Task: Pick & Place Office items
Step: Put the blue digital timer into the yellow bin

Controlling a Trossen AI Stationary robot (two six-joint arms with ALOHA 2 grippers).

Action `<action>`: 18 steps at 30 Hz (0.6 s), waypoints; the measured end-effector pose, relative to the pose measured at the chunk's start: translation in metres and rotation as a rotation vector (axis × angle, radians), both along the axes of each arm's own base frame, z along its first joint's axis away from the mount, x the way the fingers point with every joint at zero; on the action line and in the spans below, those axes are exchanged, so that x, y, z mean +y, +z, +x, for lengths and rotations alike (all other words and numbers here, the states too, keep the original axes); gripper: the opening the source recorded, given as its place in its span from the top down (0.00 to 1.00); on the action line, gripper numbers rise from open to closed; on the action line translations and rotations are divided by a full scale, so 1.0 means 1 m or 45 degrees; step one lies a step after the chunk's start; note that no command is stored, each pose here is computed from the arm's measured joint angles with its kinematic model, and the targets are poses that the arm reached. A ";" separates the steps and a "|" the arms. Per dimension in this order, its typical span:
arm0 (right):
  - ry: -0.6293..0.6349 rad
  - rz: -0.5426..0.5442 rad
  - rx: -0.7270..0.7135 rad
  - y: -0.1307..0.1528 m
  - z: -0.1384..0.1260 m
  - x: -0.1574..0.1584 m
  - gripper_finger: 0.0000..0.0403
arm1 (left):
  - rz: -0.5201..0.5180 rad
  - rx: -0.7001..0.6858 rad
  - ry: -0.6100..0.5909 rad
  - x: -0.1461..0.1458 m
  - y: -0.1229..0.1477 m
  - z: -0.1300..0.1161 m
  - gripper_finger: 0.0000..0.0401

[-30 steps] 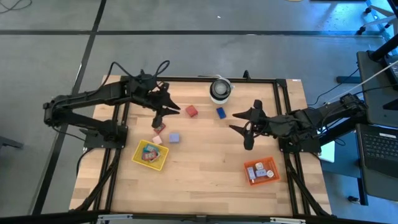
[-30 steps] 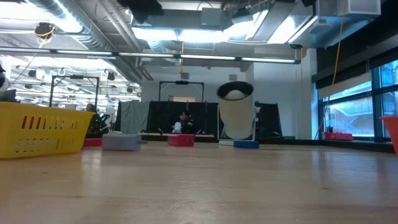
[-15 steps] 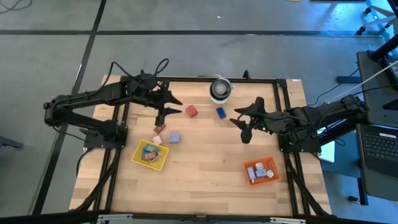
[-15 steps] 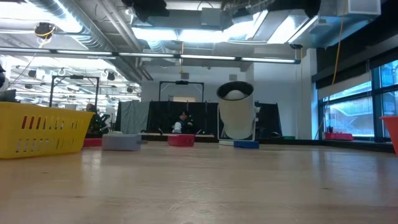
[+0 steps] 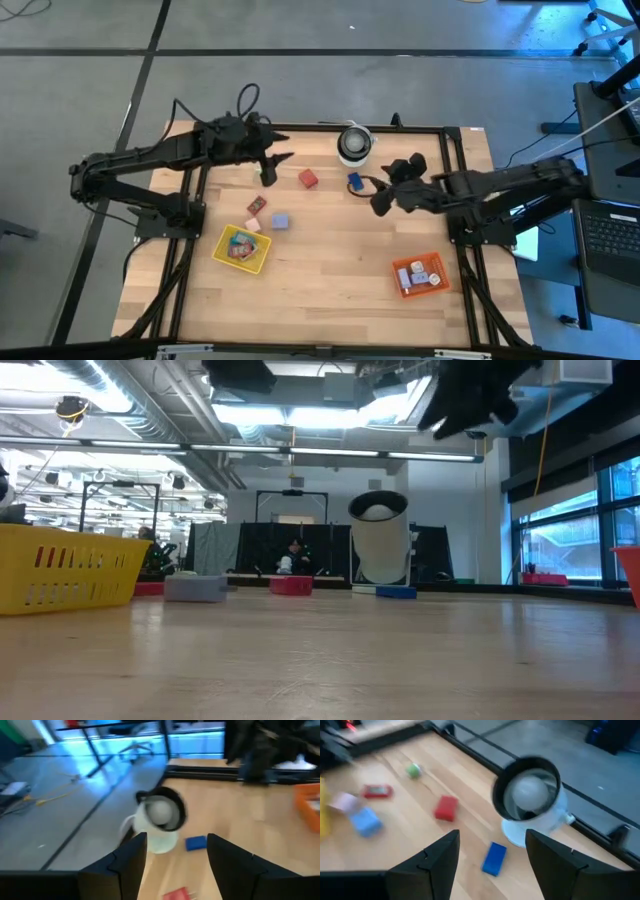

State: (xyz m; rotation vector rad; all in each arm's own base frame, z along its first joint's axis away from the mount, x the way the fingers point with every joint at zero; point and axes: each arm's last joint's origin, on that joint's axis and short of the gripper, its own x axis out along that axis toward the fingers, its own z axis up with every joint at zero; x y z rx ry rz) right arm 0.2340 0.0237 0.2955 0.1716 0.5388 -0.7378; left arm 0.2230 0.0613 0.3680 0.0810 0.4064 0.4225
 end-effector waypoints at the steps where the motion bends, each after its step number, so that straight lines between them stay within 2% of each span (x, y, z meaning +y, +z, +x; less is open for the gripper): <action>1: -0.016 -0.004 0.028 -0.005 0.004 -0.002 0.43 | 0.007 -0.006 0.014 0.000 0.001 -0.002 0.49; 5: -0.117 -0.004 0.115 -0.021 0.014 -0.012 0.43 | 0.032 -0.090 0.026 -0.002 0.009 -0.012 0.48; 8: -0.180 0.022 0.174 -0.028 0.015 -0.023 0.43 | 0.078 -0.163 0.090 -0.005 0.002 -0.028 0.48; 10: -0.204 0.029 0.201 -0.030 0.014 -0.028 0.43 | 0.084 -0.232 0.117 -0.007 -0.006 -0.045 0.48; 14: -0.223 0.044 0.223 -0.032 0.014 -0.039 0.43 | 0.059 -0.492 0.101 -0.015 -0.024 -0.074 0.48; 18: -0.215 0.108 0.242 -0.056 0.012 -0.053 0.43 | 0.002 -0.684 0.106 -0.022 -0.048 -0.098 0.48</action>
